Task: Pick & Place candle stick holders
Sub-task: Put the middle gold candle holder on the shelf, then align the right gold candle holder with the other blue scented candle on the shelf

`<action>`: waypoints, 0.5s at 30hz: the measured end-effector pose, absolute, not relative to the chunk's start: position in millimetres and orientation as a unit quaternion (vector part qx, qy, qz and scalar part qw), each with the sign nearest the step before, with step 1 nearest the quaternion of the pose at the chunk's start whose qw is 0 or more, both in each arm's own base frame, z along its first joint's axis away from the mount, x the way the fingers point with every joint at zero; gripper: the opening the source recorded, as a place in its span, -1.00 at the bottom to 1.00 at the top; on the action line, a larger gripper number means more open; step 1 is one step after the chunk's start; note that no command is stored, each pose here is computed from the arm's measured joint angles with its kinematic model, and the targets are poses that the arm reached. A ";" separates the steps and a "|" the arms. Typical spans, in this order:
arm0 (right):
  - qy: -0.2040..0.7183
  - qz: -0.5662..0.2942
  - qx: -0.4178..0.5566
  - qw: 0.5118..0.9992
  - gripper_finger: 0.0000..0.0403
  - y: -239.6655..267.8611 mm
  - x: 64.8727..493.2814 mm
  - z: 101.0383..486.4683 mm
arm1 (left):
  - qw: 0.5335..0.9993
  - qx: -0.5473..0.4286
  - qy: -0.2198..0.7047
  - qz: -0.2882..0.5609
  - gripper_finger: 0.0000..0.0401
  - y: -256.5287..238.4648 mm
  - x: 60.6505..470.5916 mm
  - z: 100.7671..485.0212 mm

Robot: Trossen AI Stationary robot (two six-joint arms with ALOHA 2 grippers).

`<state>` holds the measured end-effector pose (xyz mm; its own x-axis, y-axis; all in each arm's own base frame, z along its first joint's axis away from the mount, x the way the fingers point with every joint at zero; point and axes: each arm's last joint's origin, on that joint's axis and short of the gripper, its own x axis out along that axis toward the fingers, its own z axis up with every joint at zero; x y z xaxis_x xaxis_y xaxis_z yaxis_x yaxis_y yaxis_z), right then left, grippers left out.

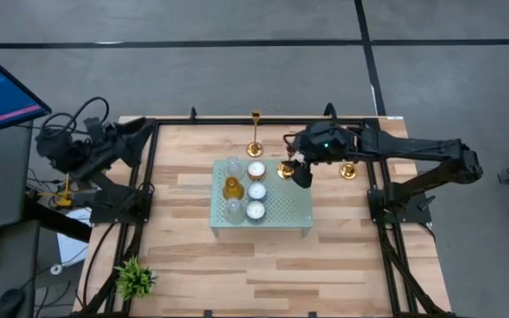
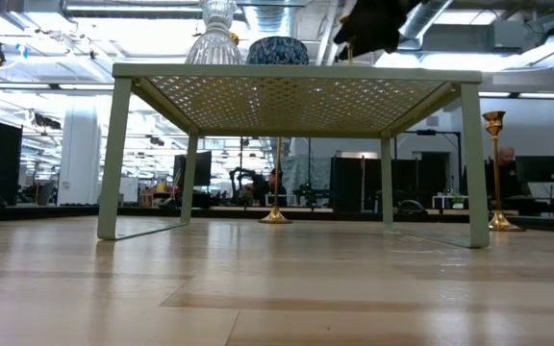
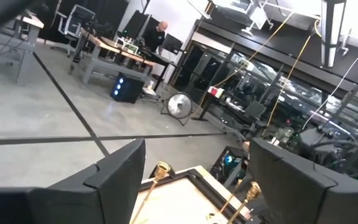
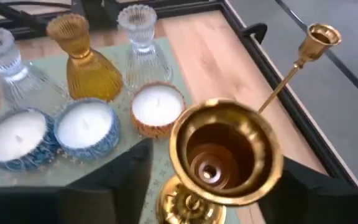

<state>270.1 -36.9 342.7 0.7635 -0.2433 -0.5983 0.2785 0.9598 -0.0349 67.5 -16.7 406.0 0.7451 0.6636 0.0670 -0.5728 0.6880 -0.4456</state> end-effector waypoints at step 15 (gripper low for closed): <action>0.271 -0.161 0.032 0.949 0.37 -36.4 256.2 406.5 | 0.924 -0.153 -0.099 0.337 0.45 -27.3 81.4 441.2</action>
